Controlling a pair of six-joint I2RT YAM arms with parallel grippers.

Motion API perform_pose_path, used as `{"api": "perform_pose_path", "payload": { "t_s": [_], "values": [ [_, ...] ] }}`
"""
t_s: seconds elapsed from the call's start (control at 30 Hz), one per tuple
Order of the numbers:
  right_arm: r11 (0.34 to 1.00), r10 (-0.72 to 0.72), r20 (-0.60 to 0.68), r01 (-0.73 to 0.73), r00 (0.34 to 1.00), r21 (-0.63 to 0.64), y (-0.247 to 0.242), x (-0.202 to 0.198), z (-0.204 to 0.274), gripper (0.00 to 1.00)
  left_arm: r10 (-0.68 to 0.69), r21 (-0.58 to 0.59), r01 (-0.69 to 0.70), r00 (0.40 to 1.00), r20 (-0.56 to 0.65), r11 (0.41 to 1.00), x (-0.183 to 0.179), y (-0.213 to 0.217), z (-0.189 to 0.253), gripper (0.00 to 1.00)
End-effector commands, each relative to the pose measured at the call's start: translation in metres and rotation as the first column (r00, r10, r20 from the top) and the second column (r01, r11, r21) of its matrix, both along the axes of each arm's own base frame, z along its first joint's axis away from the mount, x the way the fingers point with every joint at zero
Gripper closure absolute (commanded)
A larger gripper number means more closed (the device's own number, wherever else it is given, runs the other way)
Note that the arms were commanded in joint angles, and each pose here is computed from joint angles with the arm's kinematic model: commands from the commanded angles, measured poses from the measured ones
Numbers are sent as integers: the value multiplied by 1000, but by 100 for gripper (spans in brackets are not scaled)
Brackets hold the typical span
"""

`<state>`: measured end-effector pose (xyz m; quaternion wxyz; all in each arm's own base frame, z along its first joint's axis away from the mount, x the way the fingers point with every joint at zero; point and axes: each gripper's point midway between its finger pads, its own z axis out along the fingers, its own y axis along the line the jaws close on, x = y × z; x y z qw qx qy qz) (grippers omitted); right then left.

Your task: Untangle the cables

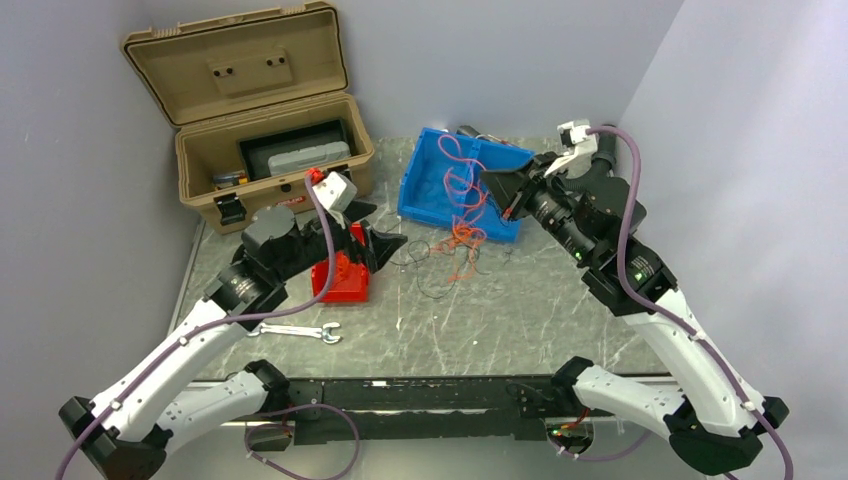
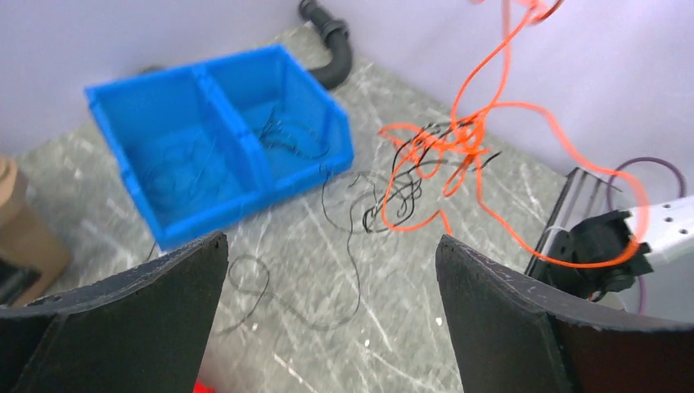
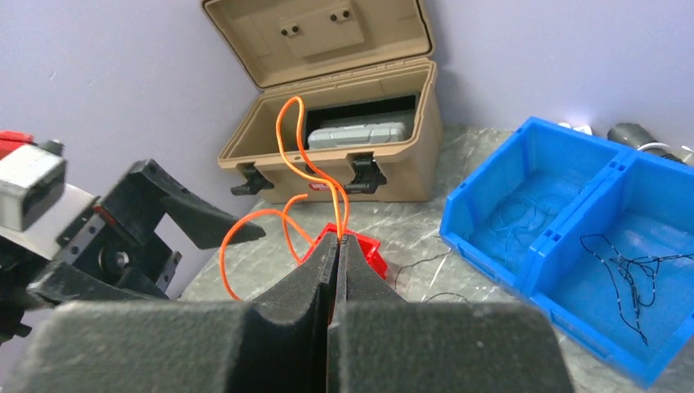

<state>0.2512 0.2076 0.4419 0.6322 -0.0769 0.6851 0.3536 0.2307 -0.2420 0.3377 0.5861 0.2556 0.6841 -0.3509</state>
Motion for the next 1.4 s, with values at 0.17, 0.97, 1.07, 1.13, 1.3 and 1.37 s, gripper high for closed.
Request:
{"api": "perform_pose_path", "payload": {
  "t_s": [0.17, 0.97, 1.07, 1.13, 1.3, 1.37],
  "values": [
    [999, 39, -35, -38, 999, 20, 6, -6, -13, 100, -270, -99, 290, 947, 175, 952, -19, -44, 39, 1],
    [990, -7, -6, 8, 1000, 141, -7, -11, 16, 100, -523, -216, 504, 851, -39, 836, -10, -137, -47, 24],
    [989, -22, -8, 23, 1000, 145, -11, -11, 17, 100, -539, -225, 521, 842, -25, 824, -15, -144, -45, 38],
    [988, -27, -7, 27, 1000, 152, -12, -11, 18, 100, -546, -215, 526, 837, -41, 823, -16, -150, -49, 51],
    [983, -92, 7, 90, 996, 160, -28, -13, 27, 100, -502, -202, 476, 859, -100, 856, -6, -152, -66, 99],
    [971, -183, 24, 177, 983, 164, -49, -12, 39, 100, -477, -192, 450, 868, -135, 872, -4, -149, -80, 100]
  ]
}}
